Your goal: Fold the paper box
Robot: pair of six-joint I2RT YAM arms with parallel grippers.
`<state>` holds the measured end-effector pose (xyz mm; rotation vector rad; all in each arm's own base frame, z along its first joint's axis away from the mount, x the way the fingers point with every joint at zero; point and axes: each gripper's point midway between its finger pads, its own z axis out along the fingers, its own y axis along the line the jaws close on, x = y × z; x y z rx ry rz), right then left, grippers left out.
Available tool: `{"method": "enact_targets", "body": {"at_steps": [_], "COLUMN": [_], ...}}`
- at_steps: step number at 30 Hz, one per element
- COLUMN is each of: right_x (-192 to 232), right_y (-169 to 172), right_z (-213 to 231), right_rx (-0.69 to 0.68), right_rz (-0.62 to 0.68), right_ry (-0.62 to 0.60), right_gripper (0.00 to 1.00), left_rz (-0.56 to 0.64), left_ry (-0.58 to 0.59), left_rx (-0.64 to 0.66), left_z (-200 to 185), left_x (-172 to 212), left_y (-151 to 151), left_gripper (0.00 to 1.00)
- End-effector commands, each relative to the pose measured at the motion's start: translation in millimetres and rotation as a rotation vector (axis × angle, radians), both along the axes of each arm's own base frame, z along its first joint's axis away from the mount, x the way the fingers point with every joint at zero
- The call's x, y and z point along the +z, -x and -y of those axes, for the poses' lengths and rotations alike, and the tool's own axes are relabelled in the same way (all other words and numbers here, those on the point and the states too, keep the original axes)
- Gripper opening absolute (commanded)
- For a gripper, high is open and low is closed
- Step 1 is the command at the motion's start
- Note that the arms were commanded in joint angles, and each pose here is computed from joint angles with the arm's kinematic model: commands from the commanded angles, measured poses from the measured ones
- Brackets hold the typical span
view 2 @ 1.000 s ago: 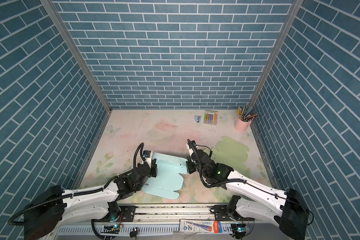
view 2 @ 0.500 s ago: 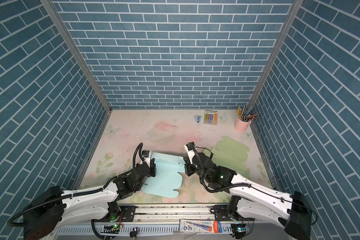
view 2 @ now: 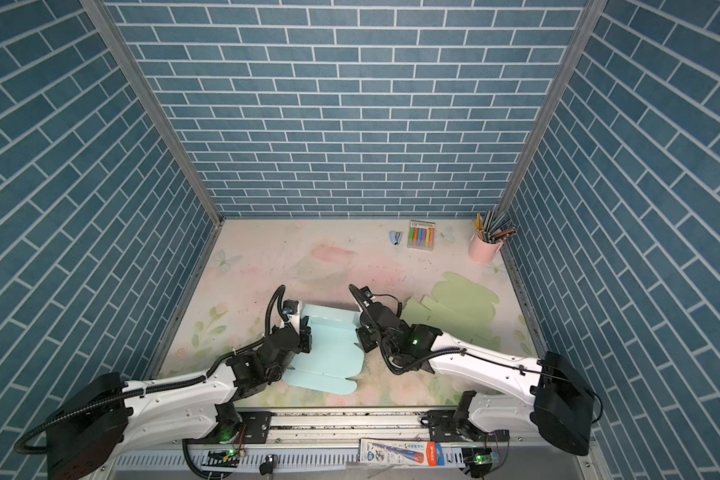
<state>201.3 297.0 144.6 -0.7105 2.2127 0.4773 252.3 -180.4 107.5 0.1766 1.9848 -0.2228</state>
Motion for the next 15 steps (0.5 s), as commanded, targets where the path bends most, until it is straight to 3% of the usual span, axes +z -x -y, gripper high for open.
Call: {"method": "enact_targets", "body": {"at_steps": [1, 11, 15], "right_x": [17.2, 28.1, 41.7], "right_y": [-4.5, -6.5, 5.9], "right_z": [-20.8, -24.5, -11.7], "right_rx": [0.042, 0.058, 0.088], "right_rz": [0.028, 0.065, 0.108], "right_ry": [-0.044, -0.069, -0.160], "right_gripper": [0.00, 0.00, 0.00], "left_rz": [0.011, -0.024, -0.050], "left_ry": [0.027, 0.107, 0.182], "left_rx": [0.005, -0.030, -0.028], "left_z": [0.0, 5.6, -1.7], "left_x": [5.9, 9.9, 15.3], "left_y": [-1.9, -0.7, -3.9], "left_gripper": [0.00, 0.00, 0.00]}}
